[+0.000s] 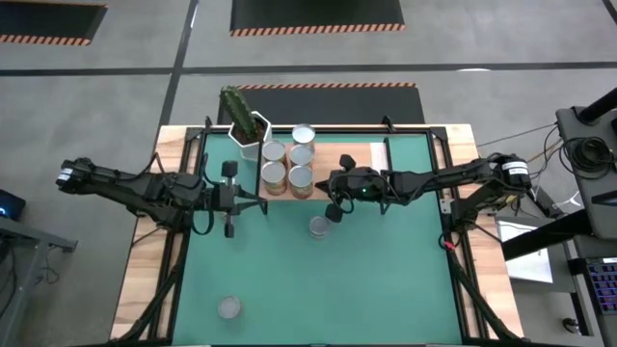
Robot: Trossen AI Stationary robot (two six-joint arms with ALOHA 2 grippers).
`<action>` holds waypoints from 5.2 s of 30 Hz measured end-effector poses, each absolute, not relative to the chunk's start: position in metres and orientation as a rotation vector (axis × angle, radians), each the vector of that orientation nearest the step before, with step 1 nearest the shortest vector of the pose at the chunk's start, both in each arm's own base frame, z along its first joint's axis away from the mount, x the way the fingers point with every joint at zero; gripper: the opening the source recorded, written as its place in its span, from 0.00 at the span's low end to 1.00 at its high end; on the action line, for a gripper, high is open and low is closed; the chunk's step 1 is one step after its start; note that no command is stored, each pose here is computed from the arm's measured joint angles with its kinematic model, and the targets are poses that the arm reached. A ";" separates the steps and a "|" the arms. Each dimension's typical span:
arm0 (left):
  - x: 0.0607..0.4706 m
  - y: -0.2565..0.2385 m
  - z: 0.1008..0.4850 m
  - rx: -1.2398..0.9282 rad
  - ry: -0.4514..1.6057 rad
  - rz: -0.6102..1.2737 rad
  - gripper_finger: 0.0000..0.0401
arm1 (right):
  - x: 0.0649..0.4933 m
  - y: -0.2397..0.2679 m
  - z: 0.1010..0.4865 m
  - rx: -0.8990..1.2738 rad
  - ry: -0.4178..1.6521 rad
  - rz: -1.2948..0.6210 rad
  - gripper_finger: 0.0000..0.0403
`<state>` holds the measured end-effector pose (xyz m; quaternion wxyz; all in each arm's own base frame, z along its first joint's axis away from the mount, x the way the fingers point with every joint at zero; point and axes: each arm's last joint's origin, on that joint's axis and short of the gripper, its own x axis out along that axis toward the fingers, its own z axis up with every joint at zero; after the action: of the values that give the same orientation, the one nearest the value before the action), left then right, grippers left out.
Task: Pick and place cans onto a shelf
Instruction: Adjust the cans on the shelf, then put the canned chicken soup on the shelf
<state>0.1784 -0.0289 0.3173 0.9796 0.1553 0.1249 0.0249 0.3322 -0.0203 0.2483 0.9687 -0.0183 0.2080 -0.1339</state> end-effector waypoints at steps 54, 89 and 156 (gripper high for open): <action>0.179 -0.029 0.318 0.307 0.244 0.051 0.00 | 0.335 -0.018 0.253 -0.098 0.363 -0.249 0.02; 0.166 -0.026 0.324 0.291 0.221 0.056 0.00 | 0.334 -0.148 0.278 -0.138 0.483 -0.425 0.02; 0.169 -0.030 0.326 0.061 0.186 0.029 0.00 | 0.294 0.017 0.341 -0.131 0.419 0.008 0.02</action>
<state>0.1693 -0.0296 0.3256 0.9951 0.0307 0.0927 0.0145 0.2944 0.0169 0.3415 0.9760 -0.0650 0.2077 0.0040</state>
